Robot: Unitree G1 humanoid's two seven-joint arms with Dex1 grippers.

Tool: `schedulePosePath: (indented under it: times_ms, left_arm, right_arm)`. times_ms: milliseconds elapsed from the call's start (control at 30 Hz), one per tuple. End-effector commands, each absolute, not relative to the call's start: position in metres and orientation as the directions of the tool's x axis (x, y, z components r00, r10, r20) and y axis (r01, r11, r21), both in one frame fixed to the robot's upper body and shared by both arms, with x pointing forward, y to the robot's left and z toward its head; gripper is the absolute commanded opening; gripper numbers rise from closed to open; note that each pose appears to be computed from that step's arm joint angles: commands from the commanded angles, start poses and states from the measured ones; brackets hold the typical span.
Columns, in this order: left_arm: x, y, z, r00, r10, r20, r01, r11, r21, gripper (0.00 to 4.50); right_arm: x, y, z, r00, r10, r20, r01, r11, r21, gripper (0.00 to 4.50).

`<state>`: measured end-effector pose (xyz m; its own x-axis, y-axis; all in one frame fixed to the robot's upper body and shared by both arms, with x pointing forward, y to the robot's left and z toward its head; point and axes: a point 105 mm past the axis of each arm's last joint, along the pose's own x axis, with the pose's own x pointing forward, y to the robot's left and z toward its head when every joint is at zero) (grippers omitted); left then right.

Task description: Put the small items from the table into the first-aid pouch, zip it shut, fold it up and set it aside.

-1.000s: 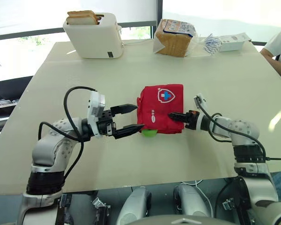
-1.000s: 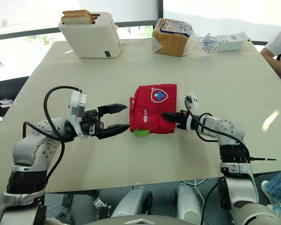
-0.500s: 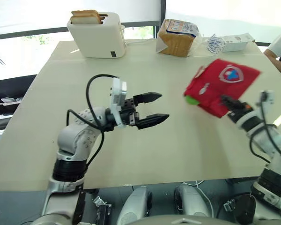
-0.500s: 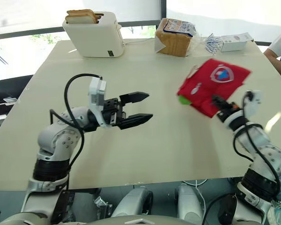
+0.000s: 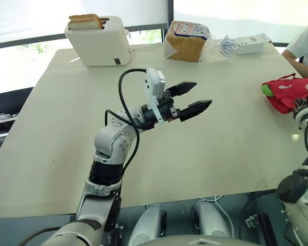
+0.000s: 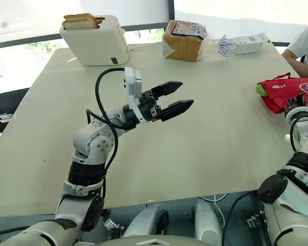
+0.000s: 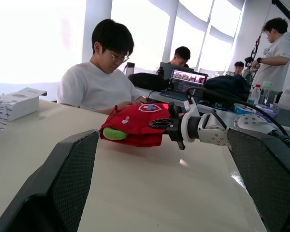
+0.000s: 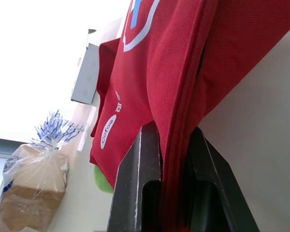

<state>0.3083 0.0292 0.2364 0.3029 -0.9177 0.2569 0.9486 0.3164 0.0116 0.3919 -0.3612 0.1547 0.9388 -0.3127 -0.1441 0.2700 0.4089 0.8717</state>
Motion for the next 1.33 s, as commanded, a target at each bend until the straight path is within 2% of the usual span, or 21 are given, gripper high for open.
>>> schedulePosePath:
  times_ms: [33,133,167,233,400,433,467,533,600,700,767,900,1000,1133,1333]
  left_arm:
    - [0.305,0.032,0.239,0.307,-0.914,0.265,0.941,0.334,0.060,4.50]
    - [0.303,0.035,0.234,0.309,-0.919,0.246,0.940,0.335,0.070,4.50]
    - [0.303,0.036,0.232,0.309,-0.920,0.241,0.940,0.335,0.073,4.50]
    - [0.302,0.037,0.230,0.304,-0.925,0.230,0.942,0.327,0.071,4.50]
    - [0.298,0.043,0.220,0.279,-0.940,0.195,0.952,0.298,0.076,4.50]
    - [0.298,0.045,0.219,0.279,-0.941,0.193,0.952,0.298,0.076,4.50]
    - [0.299,0.047,0.218,0.286,-0.939,0.192,0.950,0.304,0.072,4.50]
    - [0.300,0.054,0.215,0.299,-0.935,0.193,0.948,0.313,0.049,4.50]
    - [0.308,0.064,0.206,0.373,-0.909,0.187,0.925,0.381,0.005,4.50]
    - [0.312,0.081,0.200,0.447,-0.861,0.242,0.887,0.462,0.007,4.50]
    - [0.305,0.089,0.187,0.443,-0.878,0.179,0.893,0.450,-0.003,4.50]
    - [0.288,0.128,0.166,0.473,-0.877,0.080,0.881,0.473,-0.021,4.50]
    - [0.276,0.158,0.154,0.506,-0.862,0.003,0.862,0.506,-0.035,4.50]
    - [0.261,0.198,0.141,0.564,-0.818,-0.109,0.821,0.570,-0.034,4.50]
    - [0.257,0.216,0.142,0.572,-0.801,-0.175,0.813,0.582,-0.008,4.50]
  right_arm:
    - [0.402,-0.365,0.155,0.938,-0.329,-0.107,0.242,0.404,0.882,0.03]
    - [0.398,-0.360,0.136,0.941,-0.310,-0.137,0.264,0.416,0.870,0.03]
    - [0.394,-0.360,0.136,0.944,-0.306,-0.124,0.250,0.419,0.873,0.92]
    - [0.378,-0.356,0.138,0.951,-0.294,-0.099,0.232,0.463,0.855,1.74]
    - [0.319,-0.321,0.144,0.979,-0.185,-0.083,0.192,0.715,0.672,4.24]
    - [0.309,-0.314,0.147,0.983,-0.166,-0.076,0.176,0.753,0.634,4.40]
    - [0.296,-0.302,0.154,0.991,-0.125,-0.045,0.129,0.819,0.559,4.40]
    - [0.273,-0.267,0.172,1.000,0.000,0.003,-0.001,0.954,0.300,4.40]
    - [0.268,-0.236,0.195,0.984,0.137,0.112,-0.147,0.985,0.086,4.40]
    - [0.272,-0.204,0.211,0.925,0.331,0.188,-0.316,0.943,-0.109,4.40]
    - [0.276,-0.195,0.209,0.895,0.409,0.176,-0.385,0.909,-0.156,4.40]
    - [0.264,-0.188,0.190,0.799,0.601,0.024,-0.565,0.763,-0.314,4.40]
    - [0.244,-0.203,0.178,0.757,0.648,-0.082,-0.629,0.689,-0.359,4.40]
    - [0.213,-0.233,0.169,0.756,0.634,-0.165,-0.645,0.677,-0.354,4.40]
    - [0.197,-0.234,0.159,0.748,0.637,-0.188,-0.660,0.679,-0.323,4.40]
